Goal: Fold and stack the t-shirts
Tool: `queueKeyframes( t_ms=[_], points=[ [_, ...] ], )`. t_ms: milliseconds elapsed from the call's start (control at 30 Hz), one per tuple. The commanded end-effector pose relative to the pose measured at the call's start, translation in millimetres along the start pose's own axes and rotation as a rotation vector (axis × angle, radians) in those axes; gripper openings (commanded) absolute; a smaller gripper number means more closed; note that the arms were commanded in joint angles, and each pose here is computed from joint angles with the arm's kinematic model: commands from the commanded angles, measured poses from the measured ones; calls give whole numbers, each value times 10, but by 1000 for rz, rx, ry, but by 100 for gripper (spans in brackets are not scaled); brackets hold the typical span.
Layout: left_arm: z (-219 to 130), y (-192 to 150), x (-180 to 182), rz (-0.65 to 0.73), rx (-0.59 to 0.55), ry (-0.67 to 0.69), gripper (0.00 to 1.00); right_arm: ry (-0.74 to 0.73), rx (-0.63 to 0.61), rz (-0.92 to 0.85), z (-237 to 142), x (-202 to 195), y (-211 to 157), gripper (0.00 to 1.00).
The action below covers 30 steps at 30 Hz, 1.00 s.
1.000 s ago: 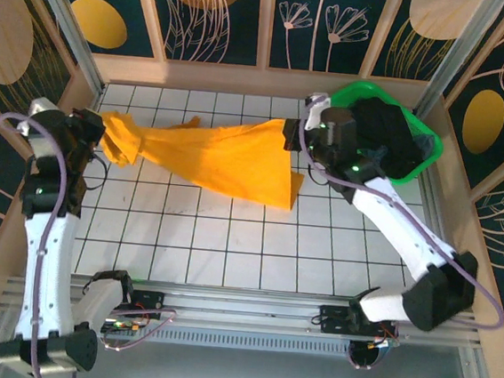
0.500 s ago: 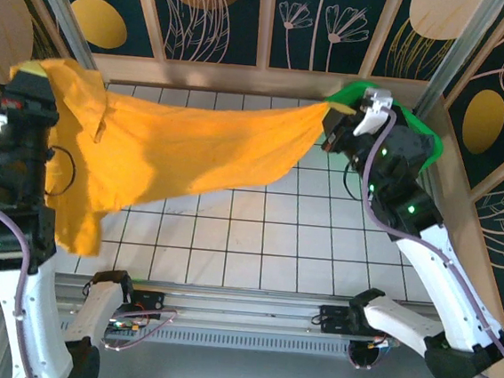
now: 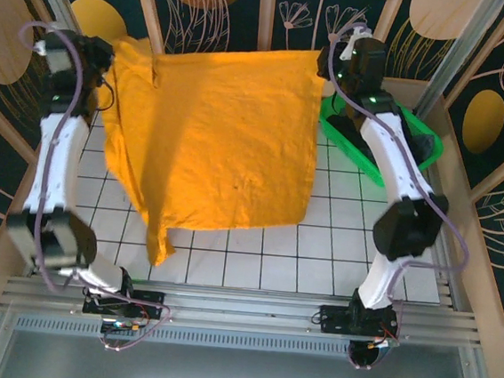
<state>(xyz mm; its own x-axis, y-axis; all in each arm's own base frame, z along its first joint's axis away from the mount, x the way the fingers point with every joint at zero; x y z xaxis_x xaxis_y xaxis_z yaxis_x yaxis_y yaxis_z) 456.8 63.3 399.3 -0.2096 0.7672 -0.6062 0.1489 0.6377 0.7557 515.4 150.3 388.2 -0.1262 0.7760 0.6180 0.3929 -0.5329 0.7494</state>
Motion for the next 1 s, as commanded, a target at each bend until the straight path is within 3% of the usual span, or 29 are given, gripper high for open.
queueKeyframes(
  t_ms=[0, 67, 200, 333, 467, 533, 700, 967],
  points=[
    [485, -239, 93, 74, 133, -6, 66, -73, 95, 34, 245, -276, -98, 34],
    [627, -454, 192, 134, 205, 44, 73, -103, 112, 6, 285, -385, -212, 38],
    [441, -865, 444, 173, 271, 133, 72, -167, 175, -16, 101, -703, -632, 45],
    [-13, -1413, 768, 163, 365, 212, 68, -202, 250, 12, -381, -989, -1197, 46],
    [-568, -1873, 1109, 143, 452, 300, 60, -189, 354, -3, -932, -955, -1779, 37],
    [-834, -2080, 1300, 133, 497, 358, 55, -179, 462, -21, -1171, -932, -2240, 37],
    [-1091, -2322, 1502, 120, 550, 408, 49, -109, 671, -16, -1336, -891, -3044, 29],
    [-1069, -2345, 1505, 73, 549, 414, 47, -134, 774, 44, -1090, -1090, -3559, 24]
  ],
)
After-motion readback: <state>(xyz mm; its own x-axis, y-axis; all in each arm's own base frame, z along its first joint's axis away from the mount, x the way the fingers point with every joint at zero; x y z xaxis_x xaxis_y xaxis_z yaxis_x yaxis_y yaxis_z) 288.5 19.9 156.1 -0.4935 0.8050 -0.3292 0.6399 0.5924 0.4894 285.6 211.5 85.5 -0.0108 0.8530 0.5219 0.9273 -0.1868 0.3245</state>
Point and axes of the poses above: each hand's point on the last joint's axis, 136 mm out from that joint toward the fingers, its own z axis out along the fingers, its own x axis along the line the jaws close on, y = z × x, the point moved 5 cm from there along -z, back along the fingers, and after that the axes turned 15 degrees about z, right-handed, at the moved point
